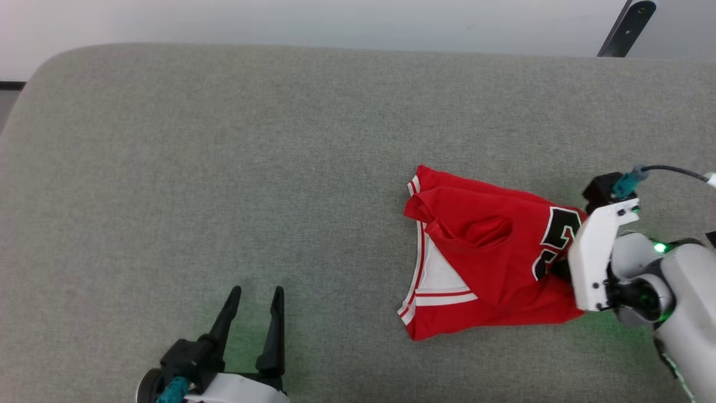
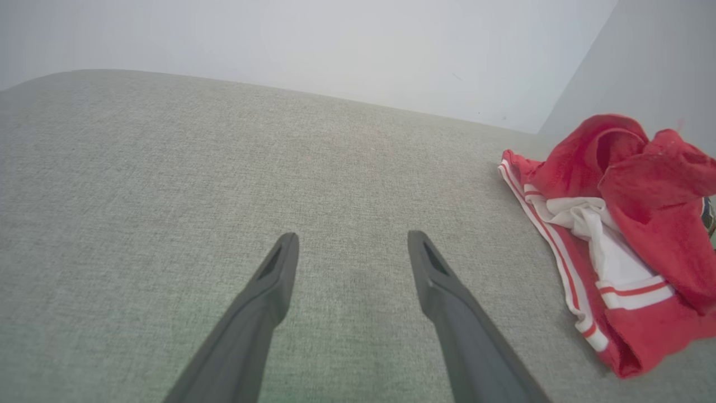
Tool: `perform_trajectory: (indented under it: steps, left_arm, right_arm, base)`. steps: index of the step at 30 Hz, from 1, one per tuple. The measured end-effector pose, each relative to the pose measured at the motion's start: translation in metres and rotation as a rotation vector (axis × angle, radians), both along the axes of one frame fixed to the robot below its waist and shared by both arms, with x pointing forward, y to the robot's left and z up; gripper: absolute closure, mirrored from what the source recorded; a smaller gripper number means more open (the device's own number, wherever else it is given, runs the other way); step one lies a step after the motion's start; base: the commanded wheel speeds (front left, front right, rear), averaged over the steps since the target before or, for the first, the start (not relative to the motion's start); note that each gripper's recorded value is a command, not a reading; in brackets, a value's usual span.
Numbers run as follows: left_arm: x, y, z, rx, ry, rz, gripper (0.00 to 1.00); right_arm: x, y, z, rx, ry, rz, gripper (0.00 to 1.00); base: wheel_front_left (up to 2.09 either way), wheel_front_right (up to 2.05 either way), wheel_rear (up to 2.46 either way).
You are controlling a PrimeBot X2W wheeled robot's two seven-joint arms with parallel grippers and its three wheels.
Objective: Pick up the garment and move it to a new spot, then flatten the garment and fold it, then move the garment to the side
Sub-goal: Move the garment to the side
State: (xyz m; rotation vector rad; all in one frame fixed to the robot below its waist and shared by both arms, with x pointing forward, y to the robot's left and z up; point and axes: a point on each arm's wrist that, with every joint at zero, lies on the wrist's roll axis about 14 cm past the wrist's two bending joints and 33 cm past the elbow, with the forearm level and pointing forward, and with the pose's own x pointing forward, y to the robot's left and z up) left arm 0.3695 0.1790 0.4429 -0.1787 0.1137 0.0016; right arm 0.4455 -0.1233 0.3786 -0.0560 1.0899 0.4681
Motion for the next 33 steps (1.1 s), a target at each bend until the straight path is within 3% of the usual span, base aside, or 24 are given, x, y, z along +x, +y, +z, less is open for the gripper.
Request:
perform_trajectory:
  steps: [10, 17, 23, 33]
  left_arm:
    - [0.011, -0.012, 0.005, -0.004, -0.024, -0.052, 0.00]
    - [0.024, -0.028, 0.012, -0.012, -0.058, -0.106, 0.00]
    - [0.037, -0.037, 0.012, -0.007, -0.067, -0.142, 0.00]
    - [0.055, -0.036, 0.004, 0.026, -0.066, -0.163, 0.00]
  right_arm:
    - [0.001, -0.009, 0.019, 0.115, -0.107, -0.088, 1.00]
    - [0.008, -0.097, 0.049, 0.064, -0.238, -0.247, 1.00]
    - [0.003, -0.189, 0.073, -0.044, -0.303, -0.411, 1.00]
    - [0.006, -0.268, 0.079, -0.195, -0.352, -0.578, 1.00]
  base:
    - [0.00, 0.00, 0.00]
    - [0.00, 0.00, 0.00]
    - [0.00, 0.00, 0.00]
    - [0.00, 0.00, 0.00]
